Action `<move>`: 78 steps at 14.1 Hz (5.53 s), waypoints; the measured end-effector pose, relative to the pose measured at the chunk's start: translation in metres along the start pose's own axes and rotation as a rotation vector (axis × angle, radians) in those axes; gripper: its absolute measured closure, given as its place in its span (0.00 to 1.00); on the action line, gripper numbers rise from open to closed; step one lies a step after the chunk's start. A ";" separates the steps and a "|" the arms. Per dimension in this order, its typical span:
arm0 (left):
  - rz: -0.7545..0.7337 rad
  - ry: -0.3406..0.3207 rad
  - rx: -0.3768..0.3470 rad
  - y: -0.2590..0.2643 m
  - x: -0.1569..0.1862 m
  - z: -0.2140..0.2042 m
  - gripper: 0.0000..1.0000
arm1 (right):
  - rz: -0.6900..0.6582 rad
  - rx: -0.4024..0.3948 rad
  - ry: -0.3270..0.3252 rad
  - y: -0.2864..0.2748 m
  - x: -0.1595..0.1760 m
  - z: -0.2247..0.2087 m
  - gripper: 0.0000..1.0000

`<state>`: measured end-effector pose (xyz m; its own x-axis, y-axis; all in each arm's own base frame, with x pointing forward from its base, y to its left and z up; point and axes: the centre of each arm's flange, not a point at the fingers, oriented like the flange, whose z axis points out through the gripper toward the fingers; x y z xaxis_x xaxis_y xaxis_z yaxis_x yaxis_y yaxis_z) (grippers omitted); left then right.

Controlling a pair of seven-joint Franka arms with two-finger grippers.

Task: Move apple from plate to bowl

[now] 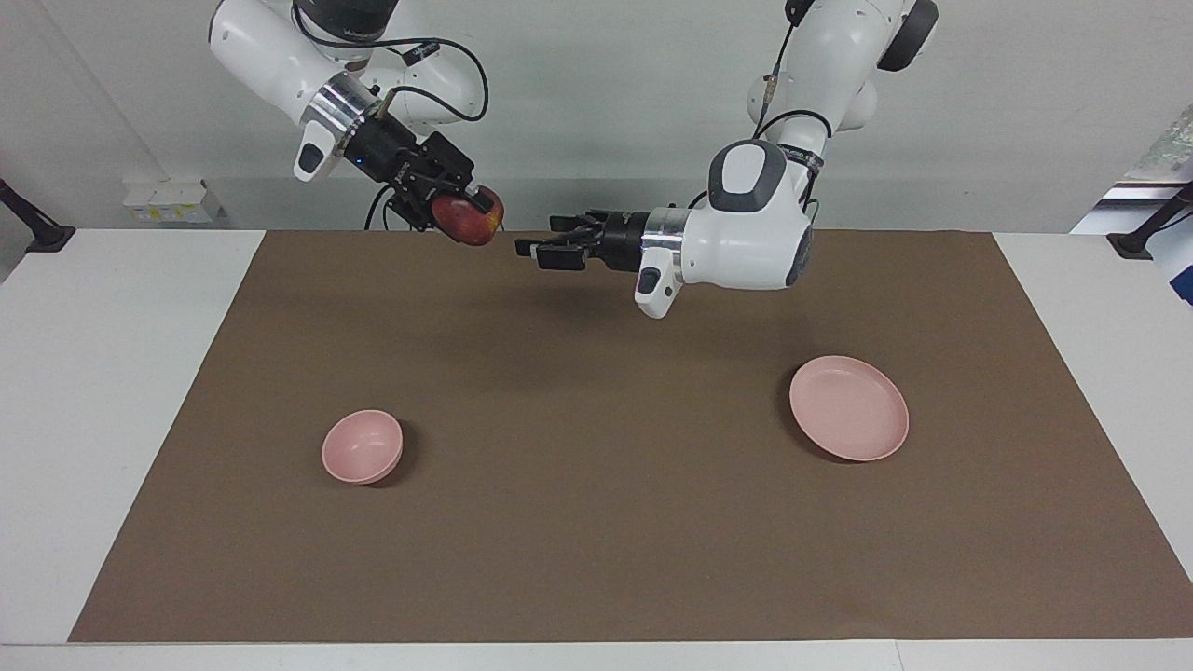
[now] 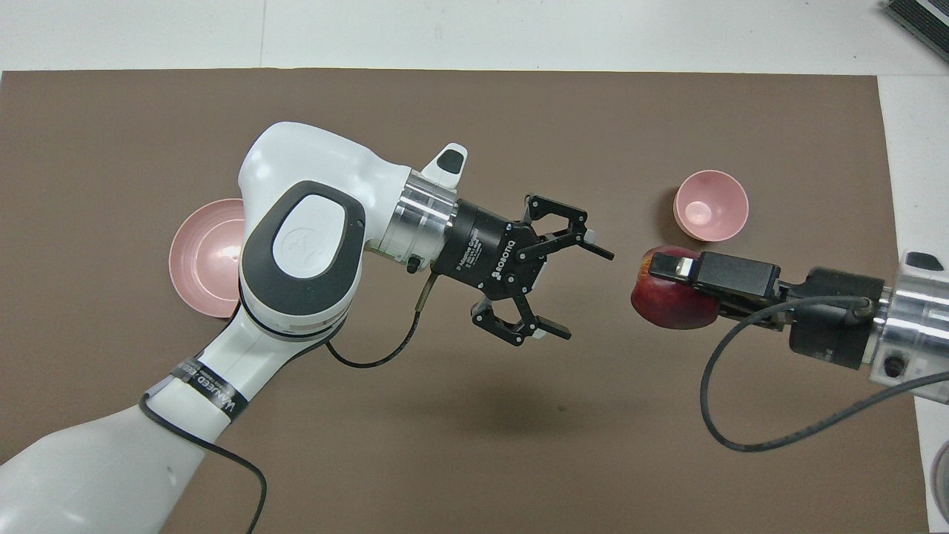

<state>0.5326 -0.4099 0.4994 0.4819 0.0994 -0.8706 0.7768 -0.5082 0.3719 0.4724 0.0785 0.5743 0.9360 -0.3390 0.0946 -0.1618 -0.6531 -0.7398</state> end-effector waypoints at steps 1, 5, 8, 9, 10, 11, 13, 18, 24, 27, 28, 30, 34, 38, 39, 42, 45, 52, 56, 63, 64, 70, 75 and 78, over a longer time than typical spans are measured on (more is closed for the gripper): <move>0.013 0.043 0.025 -0.002 0.005 -0.004 0.00 | -0.025 -0.073 -0.001 0.005 0.002 0.002 0.19; 0.114 0.245 0.143 -0.011 0.028 -0.023 0.00 | -0.149 -0.360 0.024 0.028 0.025 -0.004 0.19; 0.278 0.410 0.296 -0.019 0.044 -0.033 0.00 | -0.200 -0.499 -0.003 0.048 0.045 0.009 0.19; 0.318 0.454 0.343 -0.021 0.048 -0.036 0.00 | -0.214 -0.539 -0.018 0.056 0.051 0.017 0.19; 0.353 0.501 0.391 -0.023 0.053 -0.040 0.00 | -0.237 -0.587 -0.031 0.062 0.058 0.023 0.19; 0.384 0.552 0.444 -0.025 0.058 -0.044 0.00 | -0.258 -0.637 -0.042 0.068 0.065 0.029 0.19; 0.433 0.657 0.550 -0.028 0.066 -0.053 0.00 | -0.274 -0.724 -0.058 0.081 0.079 0.042 0.19; 0.526 0.771 0.682 -0.033 0.084 -0.093 0.00 | -0.311 -0.910 -0.072 0.103 0.119 0.081 0.19; 0.601 0.786 0.709 -0.043 0.105 -0.163 0.00 | -0.367 -1.008 -0.082 0.124 0.167 0.117 0.19; 0.621 0.806 0.715 -0.040 0.104 -0.162 0.00 | -0.323 -1.035 -0.074 0.139 0.177 0.137 0.19; 0.627 0.814 0.721 -0.039 0.103 -0.162 0.00 | -0.306 -1.038 -0.070 0.144 0.179 0.145 0.19; 0.640 0.832 0.712 -0.036 0.103 -0.163 0.00 | -0.283 -1.033 -0.053 0.151 0.181 0.156 0.19; 0.653 0.849 0.701 -0.034 0.102 -0.165 0.00 | -0.264 -1.028 -0.042 0.158 0.182 0.166 0.19; 0.701 0.857 0.737 -0.039 0.109 -0.192 0.00 | -0.258 -1.025 -0.047 0.169 0.184 0.175 0.19; 0.713 0.862 0.750 -0.042 0.112 -0.204 0.00 | -0.256 -1.025 -0.050 0.171 0.184 0.176 0.19; 0.734 0.881 0.779 -0.051 0.115 -0.240 0.00 | -0.240 -1.021 -0.054 0.177 0.184 0.178 0.12; 0.764 0.883 0.804 -0.061 0.103 -0.273 0.00 | -0.221 -1.001 -0.050 0.175 0.185 0.177 0.00; 0.744 0.899 0.853 -0.079 0.032 -0.315 0.00 | -0.183 -0.922 0.025 0.141 0.196 0.149 0.00; 0.749 0.918 0.874 -0.096 -0.010 -0.333 0.00 | -0.195 -0.872 0.134 0.076 0.191 0.082 0.00; 0.761 0.907 0.896 -0.129 -0.080 -0.358 0.00 | -0.102 -0.827 0.123 -0.006 0.129 -0.039 0.00; 0.756 0.896 0.900 -0.132 -0.087 -0.357 0.00 | -0.096 -0.832 0.113 -0.012 0.120 -0.049 0.00; 0.732 0.859 0.910 -0.139 -0.088 -0.357 0.00 | -0.044 -0.810 0.020 -0.048 0.087 -0.097 0.00; 0.696 0.829 0.912 -0.148 -0.091 -0.364 0.00 | -0.063 -0.816 -0.024 -0.059 0.100 -0.104 0.00; 0.688 0.826 0.910 -0.150 -0.091 -0.367 0.00 | -0.078 -0.822 -0.056 -0.057 0.113 -0.105 0.00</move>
<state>0.5210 -0.0289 0.6408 0.9952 -0.0864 -0.0470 -0.0851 -0.9960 0.0279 0.5547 0.0061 0.6974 0.9648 -0.2517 0.0761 -0.2519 -0.9677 -0.0077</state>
